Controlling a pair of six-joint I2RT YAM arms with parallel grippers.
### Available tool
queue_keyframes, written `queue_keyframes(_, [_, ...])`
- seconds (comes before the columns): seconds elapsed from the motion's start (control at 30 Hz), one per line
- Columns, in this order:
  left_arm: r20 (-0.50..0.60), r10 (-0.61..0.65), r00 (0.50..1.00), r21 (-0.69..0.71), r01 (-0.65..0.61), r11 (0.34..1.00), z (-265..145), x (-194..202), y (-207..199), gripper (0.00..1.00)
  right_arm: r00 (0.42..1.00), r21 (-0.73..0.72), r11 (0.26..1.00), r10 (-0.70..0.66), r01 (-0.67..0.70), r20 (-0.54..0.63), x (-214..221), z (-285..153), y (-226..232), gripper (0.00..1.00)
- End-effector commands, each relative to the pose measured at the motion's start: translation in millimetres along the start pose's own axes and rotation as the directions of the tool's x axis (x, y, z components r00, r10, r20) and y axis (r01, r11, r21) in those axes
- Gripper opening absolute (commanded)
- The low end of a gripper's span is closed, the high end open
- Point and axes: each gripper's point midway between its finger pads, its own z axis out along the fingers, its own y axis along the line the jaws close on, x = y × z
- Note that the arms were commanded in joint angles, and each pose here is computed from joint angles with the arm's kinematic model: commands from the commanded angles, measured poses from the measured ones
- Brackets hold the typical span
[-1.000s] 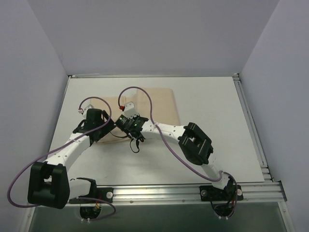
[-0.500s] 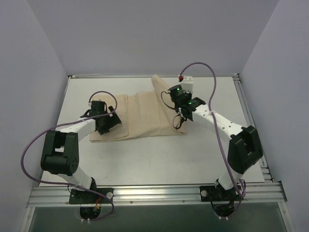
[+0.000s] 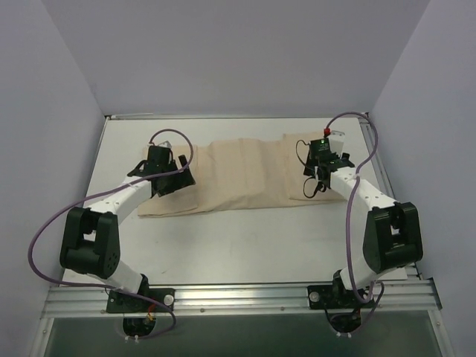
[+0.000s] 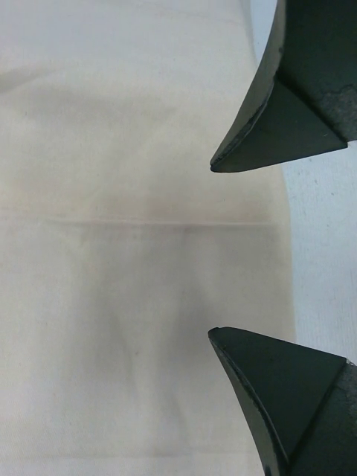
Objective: Open and lay out the surgical kit
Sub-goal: Open the surgical kit at the center of the board.
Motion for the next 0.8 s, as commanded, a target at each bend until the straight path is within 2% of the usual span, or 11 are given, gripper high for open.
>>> queue_keyframes(0.0, [0.032, 0.09, 0.995, -0.007, -0.09, 0.996, -7, -12, -16, 0.94, 0.996, -0.124, 0.992, -0.011, 0.021, 0.083, -31, -26, 24, 0.71])
queue_keyframes(0.03, [0.025, 0.101, 0.995, -0.016, -0.101, 0.995, -5, -9, -18, 0.94, 0.995, -0.166, 0.985, -0.024, 0.039, 0.094, -31, -32, 35, 0.74])
queue_keyframes(0.13, [0.001, 0.133, 0.991, -0.047, -0.133, 0.99, 5, -5, -27, 0.94, 0.995, -0.287, 0.956, -0.035, 0.061, 0.096, -25, -47, 62, 0.74])
queue_keyframes(0.23, [-0.017, 0.17, 0.985, -0.112, -0.171, 0.979, 15, -1, -32, 0.94, 0.994, -0.337, 0.939, -0.025, 0.061, 0.108, -23, -59, 72, 0.74])
queue_keyframes(0.6, [-0.091, 0.289, 0.953, -0.384, -0.302, 0.872, 38, 22, -15, 0.95, 0.986, -0.396, 0.917, 0.023, 0.044, 0.163, -29, -82, 62, 0.74])
queue_keyframes(0.77, [-0.108, 0.3, 0.948, -0.431, -0.317, 0.845, 45, 29, -7, 0.99, 0.988, -0.401, 0.915, 0.019, 0.045, 0.156, -23, -80, 59, 0.74])
